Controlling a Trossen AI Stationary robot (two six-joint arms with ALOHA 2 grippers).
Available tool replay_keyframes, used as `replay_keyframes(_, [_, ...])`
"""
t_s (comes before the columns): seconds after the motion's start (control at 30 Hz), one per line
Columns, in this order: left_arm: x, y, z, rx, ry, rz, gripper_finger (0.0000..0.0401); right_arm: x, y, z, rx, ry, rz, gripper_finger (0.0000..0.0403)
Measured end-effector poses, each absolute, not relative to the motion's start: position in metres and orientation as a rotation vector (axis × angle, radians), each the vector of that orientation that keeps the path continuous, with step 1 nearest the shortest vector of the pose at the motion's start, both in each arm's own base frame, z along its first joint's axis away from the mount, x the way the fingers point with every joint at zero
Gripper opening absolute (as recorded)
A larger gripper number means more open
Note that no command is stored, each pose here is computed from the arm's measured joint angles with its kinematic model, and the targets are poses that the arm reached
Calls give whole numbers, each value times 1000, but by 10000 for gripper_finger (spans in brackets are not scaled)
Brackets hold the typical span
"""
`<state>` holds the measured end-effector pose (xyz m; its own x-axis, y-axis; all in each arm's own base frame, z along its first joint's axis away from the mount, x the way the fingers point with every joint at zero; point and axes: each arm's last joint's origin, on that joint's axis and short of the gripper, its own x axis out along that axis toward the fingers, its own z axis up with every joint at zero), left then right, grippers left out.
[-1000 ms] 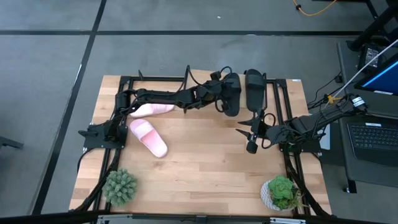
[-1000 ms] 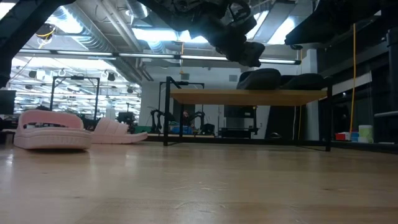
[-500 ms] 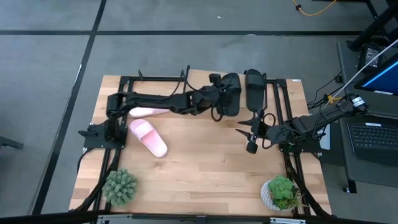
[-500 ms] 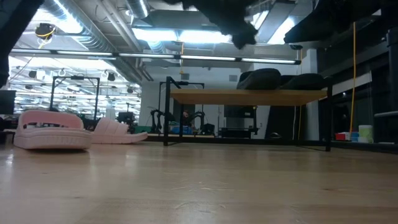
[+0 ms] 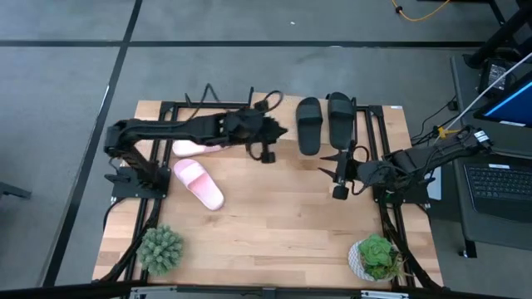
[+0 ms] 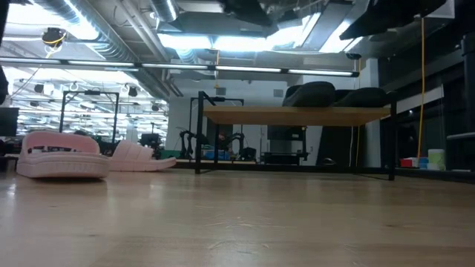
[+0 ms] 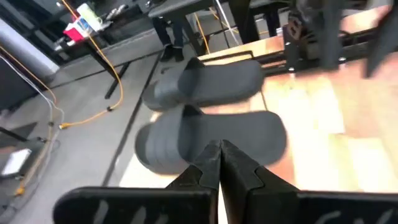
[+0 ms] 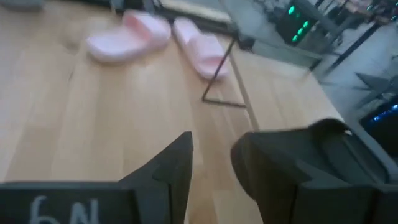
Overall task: Pick and place slides into the shelf
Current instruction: Put the black slides on the shelf
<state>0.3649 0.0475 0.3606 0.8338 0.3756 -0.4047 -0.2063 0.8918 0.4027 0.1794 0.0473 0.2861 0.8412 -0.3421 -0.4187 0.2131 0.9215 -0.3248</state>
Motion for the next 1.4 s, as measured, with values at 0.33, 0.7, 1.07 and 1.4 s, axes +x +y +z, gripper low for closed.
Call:
replay_keyframes(0.33, [295,35,327,238,372,347,0,194,33,277,-382,615,-225,145])
replay_keyframes(0.7, [236,30,306,162,254,381,0,210,6,270,-345,654,-231,145])
replay_keyframes(1.07, [220,31,294,168,266,455,0,233,-15,277,-336,834,-277,145])
replay_keyframes(1.4, [221,31,294,183,271,453,0,255,-18,267,-304,1022,-262,145])
